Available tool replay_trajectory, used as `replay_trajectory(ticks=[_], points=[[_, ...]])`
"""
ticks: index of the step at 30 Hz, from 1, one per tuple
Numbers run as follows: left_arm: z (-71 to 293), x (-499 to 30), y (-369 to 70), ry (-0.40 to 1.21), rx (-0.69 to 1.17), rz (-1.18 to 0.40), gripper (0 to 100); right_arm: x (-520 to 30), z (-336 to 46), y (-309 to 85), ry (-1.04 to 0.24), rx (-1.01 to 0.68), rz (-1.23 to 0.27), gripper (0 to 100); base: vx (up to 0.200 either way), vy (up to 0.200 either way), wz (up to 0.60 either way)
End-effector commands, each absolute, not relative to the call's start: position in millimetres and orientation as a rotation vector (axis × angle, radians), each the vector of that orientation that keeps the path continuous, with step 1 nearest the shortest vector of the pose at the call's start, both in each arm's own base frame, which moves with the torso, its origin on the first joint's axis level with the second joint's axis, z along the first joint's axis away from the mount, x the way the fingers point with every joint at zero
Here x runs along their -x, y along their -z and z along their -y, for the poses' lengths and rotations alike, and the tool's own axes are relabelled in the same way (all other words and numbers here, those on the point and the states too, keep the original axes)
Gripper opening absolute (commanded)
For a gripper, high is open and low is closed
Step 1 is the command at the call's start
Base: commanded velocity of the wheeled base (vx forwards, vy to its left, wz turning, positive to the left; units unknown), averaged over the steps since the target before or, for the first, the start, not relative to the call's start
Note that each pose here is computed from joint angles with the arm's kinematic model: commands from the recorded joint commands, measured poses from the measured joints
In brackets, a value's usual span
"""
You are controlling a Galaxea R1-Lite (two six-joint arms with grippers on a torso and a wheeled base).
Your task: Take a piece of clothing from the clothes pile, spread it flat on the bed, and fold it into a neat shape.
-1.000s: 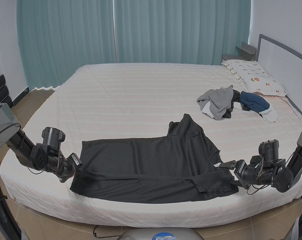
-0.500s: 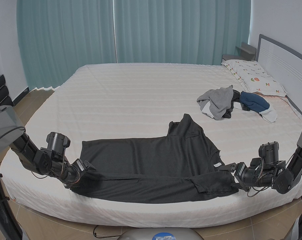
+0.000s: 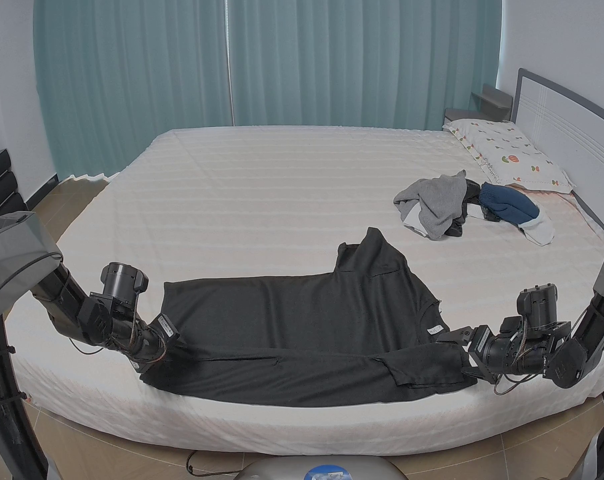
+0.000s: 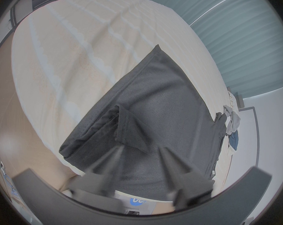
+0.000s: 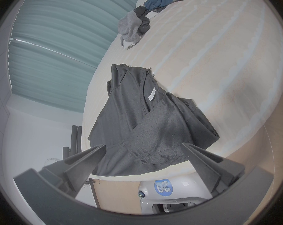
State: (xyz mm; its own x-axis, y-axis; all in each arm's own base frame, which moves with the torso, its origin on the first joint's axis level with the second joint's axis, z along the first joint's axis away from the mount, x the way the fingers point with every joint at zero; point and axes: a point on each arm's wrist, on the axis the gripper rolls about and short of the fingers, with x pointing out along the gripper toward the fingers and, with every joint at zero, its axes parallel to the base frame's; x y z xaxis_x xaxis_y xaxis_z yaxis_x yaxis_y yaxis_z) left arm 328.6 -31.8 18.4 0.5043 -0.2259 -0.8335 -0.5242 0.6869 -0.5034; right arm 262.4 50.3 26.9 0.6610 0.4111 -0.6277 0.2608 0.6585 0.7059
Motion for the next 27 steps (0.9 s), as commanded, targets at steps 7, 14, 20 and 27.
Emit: replay_trajectory(ticks=[7, 14, 20, 27], points=[[18.2, -329.5, -19.3, -0.244, 0.850, -1.038, 0, -262.5, -50.6, -25.1, -0.096, -0.874, -0.879, 100, 0.000, 0.000, 0.00], [7.6, -328.5, -32.7, -0.253, 0.872, -0.988, 0, -262.7, -50.2, -28.1, -0.099, -0.875, -0.866, 100, 0.000, 0.000, 0.00], [5.1, -328.1, -35.0, -0.254, 0.875, -0.975, 0, -264.2, -50.9, -28.7, -0.103, -0.872, -0.861, 100, 0.000, 0.000, 0.00], [5.2, -318.4, -31.7, -0.232, 0.828, -1.002, 0, -262.3, -50.1, -28.9, -0.099, -0.874, -0.863, 100, 0.000, 0.000, 0.00]])
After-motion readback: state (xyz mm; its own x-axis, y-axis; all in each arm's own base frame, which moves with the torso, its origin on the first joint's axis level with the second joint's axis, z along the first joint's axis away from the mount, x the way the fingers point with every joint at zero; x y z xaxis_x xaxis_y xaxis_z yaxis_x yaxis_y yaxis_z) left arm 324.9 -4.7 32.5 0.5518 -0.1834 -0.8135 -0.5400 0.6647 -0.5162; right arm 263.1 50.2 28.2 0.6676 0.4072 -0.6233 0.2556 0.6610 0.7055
